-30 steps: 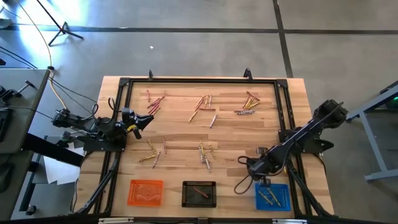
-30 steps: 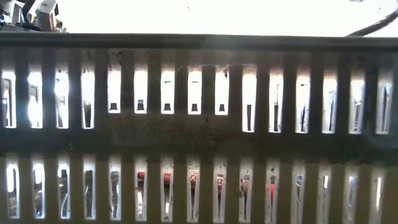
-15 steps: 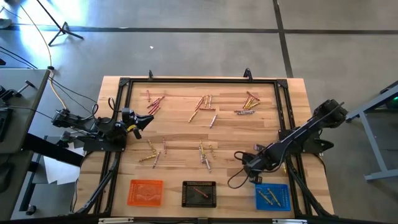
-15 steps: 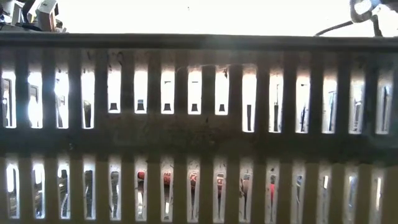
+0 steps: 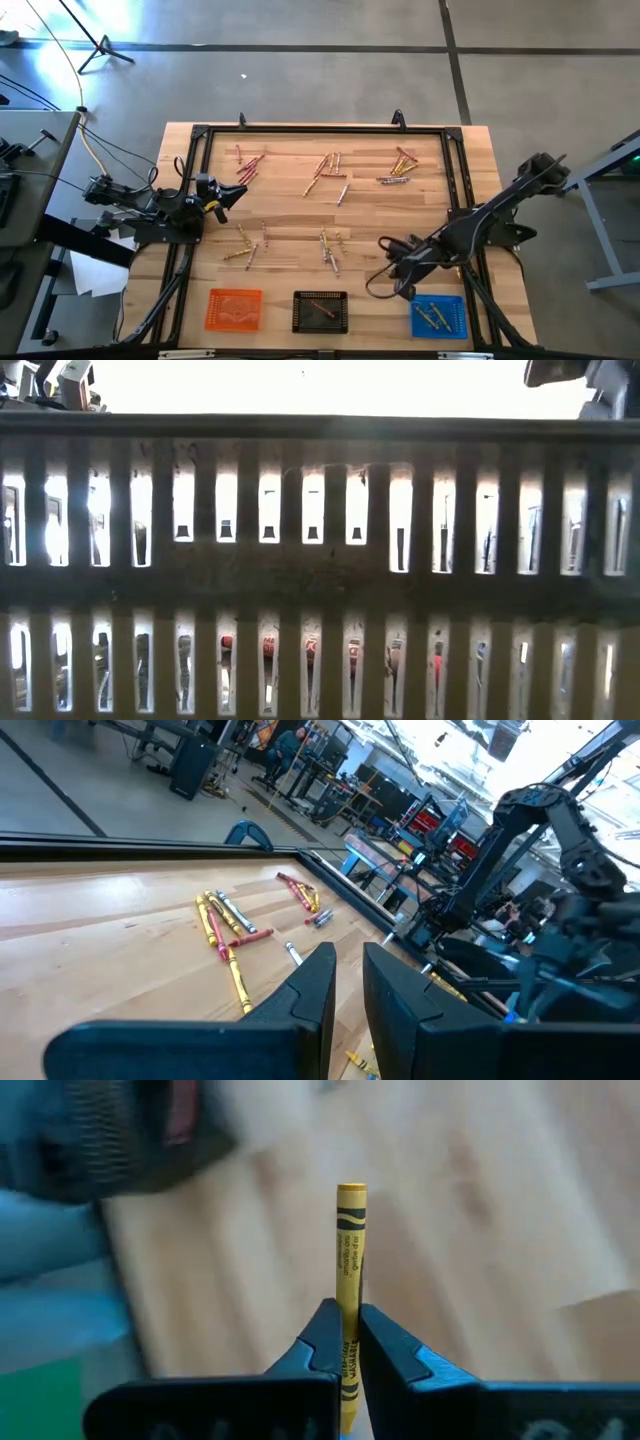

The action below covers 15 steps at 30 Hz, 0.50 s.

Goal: Sort crayons
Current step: Put the yellow crayon into the blue bin

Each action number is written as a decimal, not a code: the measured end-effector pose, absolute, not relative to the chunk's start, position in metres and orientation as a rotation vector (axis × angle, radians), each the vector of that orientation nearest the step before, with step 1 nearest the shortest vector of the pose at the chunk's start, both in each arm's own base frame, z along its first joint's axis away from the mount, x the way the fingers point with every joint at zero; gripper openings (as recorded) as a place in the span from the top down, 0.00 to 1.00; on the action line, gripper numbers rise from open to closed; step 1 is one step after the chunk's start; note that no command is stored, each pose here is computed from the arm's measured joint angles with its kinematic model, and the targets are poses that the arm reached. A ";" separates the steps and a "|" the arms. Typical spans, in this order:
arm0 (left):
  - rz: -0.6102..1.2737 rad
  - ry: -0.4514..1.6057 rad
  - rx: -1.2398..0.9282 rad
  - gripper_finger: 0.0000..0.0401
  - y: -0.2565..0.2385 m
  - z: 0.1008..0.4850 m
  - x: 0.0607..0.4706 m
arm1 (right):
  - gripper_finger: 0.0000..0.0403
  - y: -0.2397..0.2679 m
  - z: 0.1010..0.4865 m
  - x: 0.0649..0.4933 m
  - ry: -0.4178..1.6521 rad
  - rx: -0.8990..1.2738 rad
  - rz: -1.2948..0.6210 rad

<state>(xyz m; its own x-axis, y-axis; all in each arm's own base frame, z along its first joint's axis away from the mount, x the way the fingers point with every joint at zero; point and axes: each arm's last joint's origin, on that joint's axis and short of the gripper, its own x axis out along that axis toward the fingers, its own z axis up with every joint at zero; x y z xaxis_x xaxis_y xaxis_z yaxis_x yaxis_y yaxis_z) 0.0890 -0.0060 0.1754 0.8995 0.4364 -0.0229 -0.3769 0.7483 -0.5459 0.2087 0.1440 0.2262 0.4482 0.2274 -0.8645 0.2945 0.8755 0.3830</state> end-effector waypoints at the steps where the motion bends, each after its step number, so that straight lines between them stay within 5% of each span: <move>1: 0.445 -0.109 -0.573 0.89 -0.006 0.175 0.089 | 0.99 0.149 0.230 0.208 1.131 0.541 -0.004; 15: 0.446 -0.109 -0.573 0.89 -0.006 0.175 0.089 | 0.96 0.214 0.228 0.136 1.392 0.655 0.133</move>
<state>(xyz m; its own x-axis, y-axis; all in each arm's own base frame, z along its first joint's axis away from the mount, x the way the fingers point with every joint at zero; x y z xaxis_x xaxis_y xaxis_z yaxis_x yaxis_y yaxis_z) 0.0890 -0.0060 0.1755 0.8993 0.4368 -0.0228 -0.3772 0.7482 -0.5458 0.1360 0.2144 0.2278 0.2016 0.4585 -0.8655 0.2858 0.8177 0.4997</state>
